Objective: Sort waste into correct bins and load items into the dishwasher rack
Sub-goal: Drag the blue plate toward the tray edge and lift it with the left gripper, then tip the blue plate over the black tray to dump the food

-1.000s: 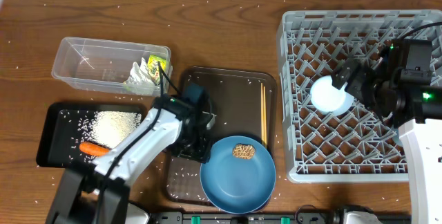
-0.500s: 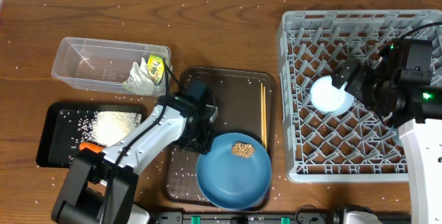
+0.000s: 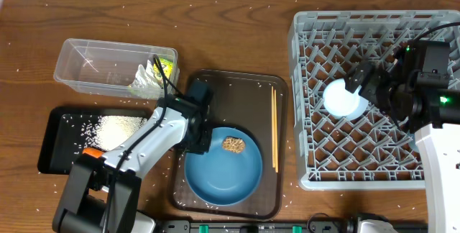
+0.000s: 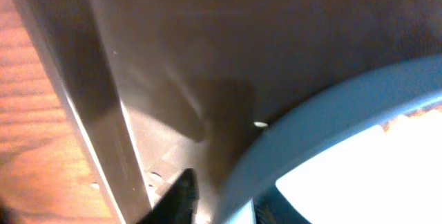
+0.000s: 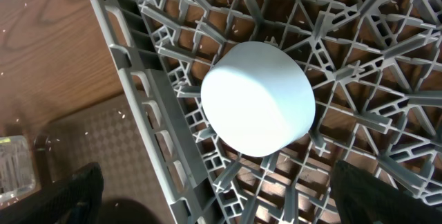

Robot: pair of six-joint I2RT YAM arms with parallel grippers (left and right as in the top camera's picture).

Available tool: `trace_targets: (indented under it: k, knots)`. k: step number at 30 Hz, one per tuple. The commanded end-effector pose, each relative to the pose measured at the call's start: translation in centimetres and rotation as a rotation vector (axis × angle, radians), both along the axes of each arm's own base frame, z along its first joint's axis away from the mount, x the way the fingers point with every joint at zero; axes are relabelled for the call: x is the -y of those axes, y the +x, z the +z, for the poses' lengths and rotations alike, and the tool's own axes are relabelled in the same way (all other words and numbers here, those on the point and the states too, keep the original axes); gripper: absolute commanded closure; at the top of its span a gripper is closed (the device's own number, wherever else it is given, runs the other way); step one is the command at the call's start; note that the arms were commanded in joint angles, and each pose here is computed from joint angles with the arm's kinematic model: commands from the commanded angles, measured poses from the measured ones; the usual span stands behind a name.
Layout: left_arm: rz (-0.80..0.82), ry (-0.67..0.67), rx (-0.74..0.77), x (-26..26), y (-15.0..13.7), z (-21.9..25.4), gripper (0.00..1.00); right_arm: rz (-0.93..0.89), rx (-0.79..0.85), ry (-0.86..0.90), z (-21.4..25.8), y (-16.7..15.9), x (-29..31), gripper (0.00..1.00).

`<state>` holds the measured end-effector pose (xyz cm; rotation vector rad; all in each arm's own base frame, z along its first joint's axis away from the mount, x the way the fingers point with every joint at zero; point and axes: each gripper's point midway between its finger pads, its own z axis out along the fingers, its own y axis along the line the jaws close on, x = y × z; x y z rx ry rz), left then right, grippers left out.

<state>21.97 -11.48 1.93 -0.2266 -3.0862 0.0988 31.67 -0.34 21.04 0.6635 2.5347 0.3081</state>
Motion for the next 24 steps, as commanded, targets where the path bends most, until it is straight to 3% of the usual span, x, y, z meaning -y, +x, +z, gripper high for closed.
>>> trace_targets:
  k: [1,8,13,17,24]
  knots:
    - [-0.038,-0.045,-0.002,0.8,0.1,0.4,0.94,0.002,0.012,-0.004,0.3,-0.2,0.2,0.02]
    - [-0.017,-0.051,0.014,0.3,0.9,2.3,0.94,0.003,0.014,-0.005,0.3,-0.1,0.2,0.02]
    - [0.035,-0.067,0.098,-0.7,2.6,7.8,0.94,0.003,0.02,-0.005,0.4,0.0,0.2,0.02]
    - [0.075,0.002,0.226,-3.2,3.5,12.7,0.94,0.003,0.021,-0.005,0.4,0.0,0.2,0.02]
    - [0.254,0.098,0.37,-9.0,2.4,18.6,0.94,0.003,0.03,-0.006,0.5,0.2,0.3,0.02]
